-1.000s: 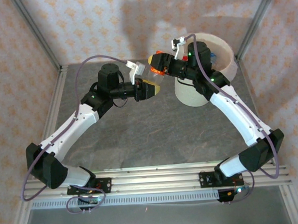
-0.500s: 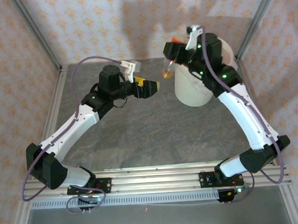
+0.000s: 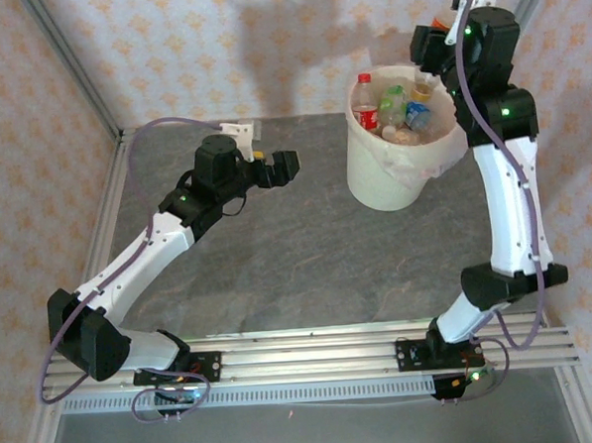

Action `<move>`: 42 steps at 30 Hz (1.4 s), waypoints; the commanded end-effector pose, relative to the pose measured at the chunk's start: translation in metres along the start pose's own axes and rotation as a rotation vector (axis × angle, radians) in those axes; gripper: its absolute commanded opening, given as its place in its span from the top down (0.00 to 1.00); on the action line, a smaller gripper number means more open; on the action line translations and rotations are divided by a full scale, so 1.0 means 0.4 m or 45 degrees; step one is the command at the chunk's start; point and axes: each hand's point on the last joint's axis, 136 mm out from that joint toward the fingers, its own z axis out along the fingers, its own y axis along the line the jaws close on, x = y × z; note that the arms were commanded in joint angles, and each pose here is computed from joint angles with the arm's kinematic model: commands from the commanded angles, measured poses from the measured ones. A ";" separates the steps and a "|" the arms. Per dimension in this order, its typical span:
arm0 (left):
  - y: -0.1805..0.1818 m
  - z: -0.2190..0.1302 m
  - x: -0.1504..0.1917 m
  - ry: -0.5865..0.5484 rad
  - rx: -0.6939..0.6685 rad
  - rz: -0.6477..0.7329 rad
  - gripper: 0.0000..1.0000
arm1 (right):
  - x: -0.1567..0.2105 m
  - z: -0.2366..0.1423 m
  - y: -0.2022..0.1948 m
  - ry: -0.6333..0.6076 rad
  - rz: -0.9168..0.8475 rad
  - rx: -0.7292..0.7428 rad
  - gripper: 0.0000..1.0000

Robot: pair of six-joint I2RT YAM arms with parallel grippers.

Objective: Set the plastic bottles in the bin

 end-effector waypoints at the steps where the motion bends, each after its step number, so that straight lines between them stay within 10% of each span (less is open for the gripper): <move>1: 0.045 -0.014 -0.013 -0.043 -0.147 -0.023 0.00 | 0.110 0.051 -0.074 0.229 -0.129 0.141 0.61; 11: 0.085 -0.015 0.006 -0.023 -0.251 -0.035 0.00 | 0.246 0.170 -0.200 0.565 -0.385 0.322 0.60; 26: 0.097 0.019 0.012 0.021 -0.285 -0.043 0.00 | 0.367 0.316 -0.185 0.657 -0.325 0.267 0.53; 34: 0.105 0.036 0.017 0.042 -0.302 -0.042 0.00 | 0.363 0.291 -0.183 0.664 -0.255 0.280 0.22; 42: 0.110 0.052 0.030 0.062 -0.305 -0.061 0.00 | 0.308 0.254 -0.221 0.561 -0.191 0.418 0.23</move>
